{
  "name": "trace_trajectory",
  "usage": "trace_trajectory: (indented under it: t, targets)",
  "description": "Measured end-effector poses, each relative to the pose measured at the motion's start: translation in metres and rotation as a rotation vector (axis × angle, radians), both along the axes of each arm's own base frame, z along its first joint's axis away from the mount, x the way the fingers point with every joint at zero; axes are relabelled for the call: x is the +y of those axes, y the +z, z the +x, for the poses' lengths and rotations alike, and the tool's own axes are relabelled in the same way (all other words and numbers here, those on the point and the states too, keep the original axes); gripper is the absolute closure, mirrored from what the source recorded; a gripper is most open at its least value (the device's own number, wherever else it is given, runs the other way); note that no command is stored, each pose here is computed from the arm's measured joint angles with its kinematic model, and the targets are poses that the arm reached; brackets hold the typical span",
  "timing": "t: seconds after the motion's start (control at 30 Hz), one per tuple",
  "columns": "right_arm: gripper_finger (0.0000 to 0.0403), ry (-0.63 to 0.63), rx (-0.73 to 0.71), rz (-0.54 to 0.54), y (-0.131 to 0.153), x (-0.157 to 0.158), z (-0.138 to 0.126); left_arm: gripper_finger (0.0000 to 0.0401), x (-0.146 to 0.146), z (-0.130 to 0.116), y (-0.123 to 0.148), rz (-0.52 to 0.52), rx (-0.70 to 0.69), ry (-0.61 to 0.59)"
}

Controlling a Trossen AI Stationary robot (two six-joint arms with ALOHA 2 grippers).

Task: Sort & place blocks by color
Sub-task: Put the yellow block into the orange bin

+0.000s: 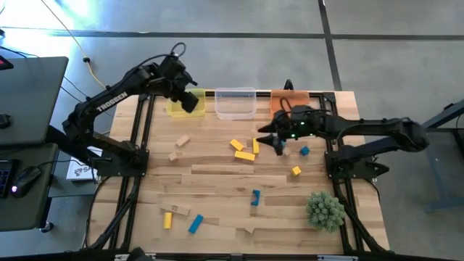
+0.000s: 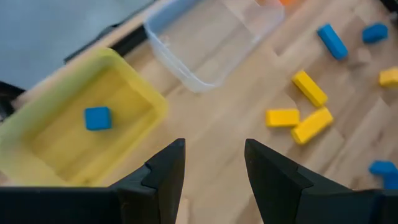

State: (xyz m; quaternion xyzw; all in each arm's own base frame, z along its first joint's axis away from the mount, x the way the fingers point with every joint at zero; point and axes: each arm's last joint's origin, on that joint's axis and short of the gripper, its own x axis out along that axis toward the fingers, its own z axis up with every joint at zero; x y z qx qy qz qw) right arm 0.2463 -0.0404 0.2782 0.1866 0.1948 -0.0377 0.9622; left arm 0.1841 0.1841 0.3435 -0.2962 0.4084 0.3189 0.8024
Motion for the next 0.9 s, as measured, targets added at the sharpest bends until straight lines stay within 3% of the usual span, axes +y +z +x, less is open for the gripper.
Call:
trace_trajectory:
  t: [0.53, 0.9]
  targets:
    - [0.0187, 0.135, 0.190, -0.089, -0.047, 0.012, 0.042, 0.0245, -0.034, 0.027, -0.001, -0.032, 0.000, -0.122]
    - [0.0187, 0.122, 0.347, -0.106, -0.096, 0.008, 0.063, 0.0245, -0.040, 0.032, -0.001, -0.035, 0.000, -0.136]
